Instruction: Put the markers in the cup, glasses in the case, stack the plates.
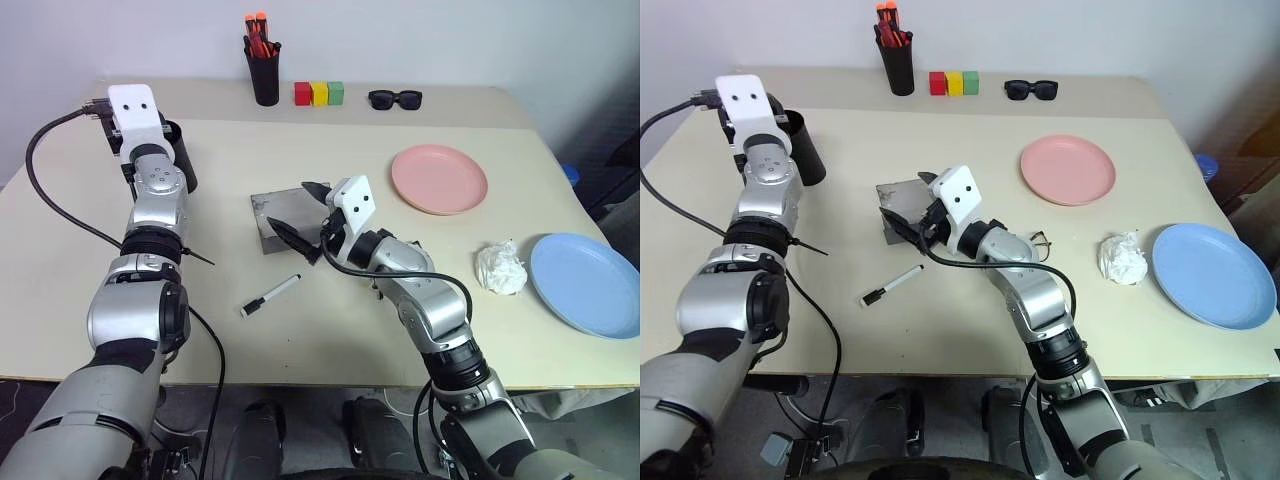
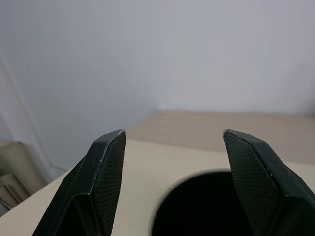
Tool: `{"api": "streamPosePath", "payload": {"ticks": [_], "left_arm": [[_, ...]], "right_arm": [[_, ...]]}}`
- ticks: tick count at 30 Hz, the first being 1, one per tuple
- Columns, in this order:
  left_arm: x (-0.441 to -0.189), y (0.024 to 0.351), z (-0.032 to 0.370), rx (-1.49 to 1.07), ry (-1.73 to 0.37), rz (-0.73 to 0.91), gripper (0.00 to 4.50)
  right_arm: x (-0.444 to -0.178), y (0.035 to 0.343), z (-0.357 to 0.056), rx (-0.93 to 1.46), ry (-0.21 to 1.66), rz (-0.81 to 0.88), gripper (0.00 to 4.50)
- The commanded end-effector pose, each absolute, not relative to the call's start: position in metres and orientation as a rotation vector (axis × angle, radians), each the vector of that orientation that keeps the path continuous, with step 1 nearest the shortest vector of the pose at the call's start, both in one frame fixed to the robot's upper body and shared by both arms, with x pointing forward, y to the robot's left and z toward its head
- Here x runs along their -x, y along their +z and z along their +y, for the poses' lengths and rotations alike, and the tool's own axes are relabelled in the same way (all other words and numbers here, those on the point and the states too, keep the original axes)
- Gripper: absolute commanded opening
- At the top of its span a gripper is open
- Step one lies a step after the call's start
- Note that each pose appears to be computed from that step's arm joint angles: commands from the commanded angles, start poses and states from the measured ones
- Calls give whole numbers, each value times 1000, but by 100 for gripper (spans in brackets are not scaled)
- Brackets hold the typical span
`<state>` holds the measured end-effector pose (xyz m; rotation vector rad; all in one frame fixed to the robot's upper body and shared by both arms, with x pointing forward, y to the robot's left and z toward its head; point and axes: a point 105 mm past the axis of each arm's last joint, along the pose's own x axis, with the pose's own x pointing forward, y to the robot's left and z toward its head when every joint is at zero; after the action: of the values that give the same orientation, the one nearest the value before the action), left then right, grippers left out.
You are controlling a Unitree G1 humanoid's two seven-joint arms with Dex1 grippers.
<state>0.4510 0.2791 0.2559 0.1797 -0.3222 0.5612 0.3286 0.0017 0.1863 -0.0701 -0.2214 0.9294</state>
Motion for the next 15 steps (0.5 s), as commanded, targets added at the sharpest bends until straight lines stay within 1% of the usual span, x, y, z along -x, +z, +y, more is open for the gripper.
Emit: {"api": "streamPosePath", "payload": {"ticks": [1, 2, 4, 6, 9, 10, 13, 15], "left_arm": [[-436, 299, 278, -114, 458, -462, 321], [-433, 299, 272, -101, 359, -450, 321], [-416, 295, 248, -122, 79, -410, 321], [-398, 282, 234, -170, -79, -328, 321], [-363, 254, 215, -236, -307, -156, 404], [-345, 236, 203, -279, -419, -59, 444], [-301, 193, 177, -337, -654, 181, 444], [-280, 170, 165, -358, -750, 311, 444]], "right_arm": [[-315, 201, -7, 141, 1002, -285, 450], [-313, 198, -12, 173, 1018, -273, 450], [-312, 192, -26, 236, 1037, -246, 450], [-312, 188, -36, 282, 1048, -225, 450], [-309, 183, -53, 334, 1078, -178, 450], [-305, 181, -60, 352, 1101, -153, 450], [-299, 176, -74, 390, 1137, -102, 450], [-300, 174, -79, 404, 1138, -86, 450]]}}
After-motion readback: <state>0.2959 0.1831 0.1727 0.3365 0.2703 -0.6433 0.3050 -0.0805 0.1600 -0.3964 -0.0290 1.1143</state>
